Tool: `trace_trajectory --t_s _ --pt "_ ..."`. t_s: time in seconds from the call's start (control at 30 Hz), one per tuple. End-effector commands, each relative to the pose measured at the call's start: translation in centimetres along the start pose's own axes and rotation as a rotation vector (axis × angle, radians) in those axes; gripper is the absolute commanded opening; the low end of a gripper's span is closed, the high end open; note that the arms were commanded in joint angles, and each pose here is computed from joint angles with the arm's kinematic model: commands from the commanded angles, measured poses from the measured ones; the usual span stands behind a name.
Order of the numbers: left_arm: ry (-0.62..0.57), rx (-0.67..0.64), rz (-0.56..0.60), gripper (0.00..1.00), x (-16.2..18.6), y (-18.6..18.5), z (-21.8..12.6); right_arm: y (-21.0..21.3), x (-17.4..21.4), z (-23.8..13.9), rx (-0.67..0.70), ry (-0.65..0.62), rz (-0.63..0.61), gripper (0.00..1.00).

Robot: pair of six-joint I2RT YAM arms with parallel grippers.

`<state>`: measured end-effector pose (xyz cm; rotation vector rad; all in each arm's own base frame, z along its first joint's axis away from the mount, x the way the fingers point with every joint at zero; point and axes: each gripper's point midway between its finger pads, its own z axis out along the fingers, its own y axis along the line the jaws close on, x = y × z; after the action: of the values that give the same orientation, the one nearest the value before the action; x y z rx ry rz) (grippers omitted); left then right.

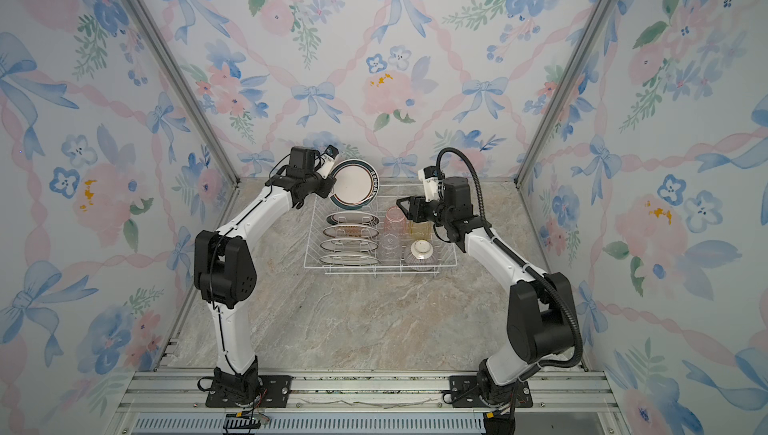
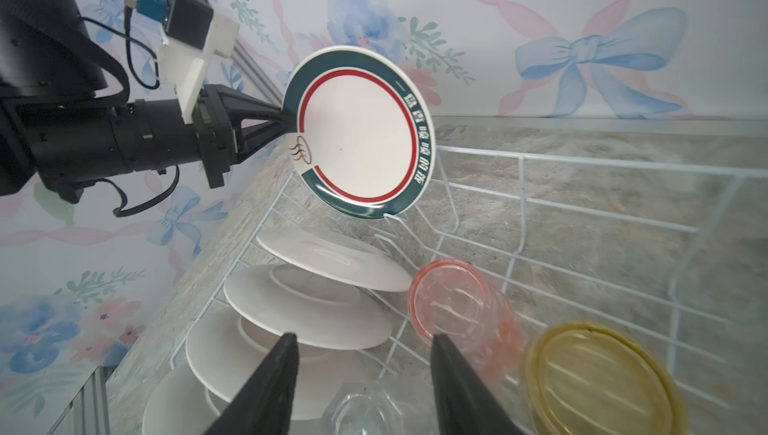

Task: Unload the mixed dishes from the dish rack
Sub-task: 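Move the right gripper to the plate rim and grasp it beside the left gripper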

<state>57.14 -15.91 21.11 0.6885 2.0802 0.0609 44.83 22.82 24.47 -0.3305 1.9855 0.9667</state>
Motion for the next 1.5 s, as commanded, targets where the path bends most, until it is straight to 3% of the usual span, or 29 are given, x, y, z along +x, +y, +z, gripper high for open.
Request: trace_trajectory --t_s 0.0,0.23,0.57,1.1,1.47 --pt "0.134 0.066 0.012 0.00 4.6 -2.1 2.4 1.6 -3.6 2.3 -0.224 -0.089 0.039 0.42" --pt "0.140 0.062 0.005 0.00 5.2 -1.5 2.9 -2.2 -4.8 7.6 -0.200 -0.072 0.039 0.42" --pt "0.158 0.068 0.004 0.00 6.3 -1.0 3.8 -6.6 -5.3 11.9 -0.168 -0.039 0.027 0.43" --pt "0.168 0.094 0.006 0.00 7.1 -1.3 5.9 -7.3 -3.1 17.1 -0.200 0.032 0.016 0.45" --pt "0.163 0.110 -0.002 0.00 7.3 -1.3 7.5 -6.4 -0.8 19.1 -0.228 0.089 0.019 0.41"
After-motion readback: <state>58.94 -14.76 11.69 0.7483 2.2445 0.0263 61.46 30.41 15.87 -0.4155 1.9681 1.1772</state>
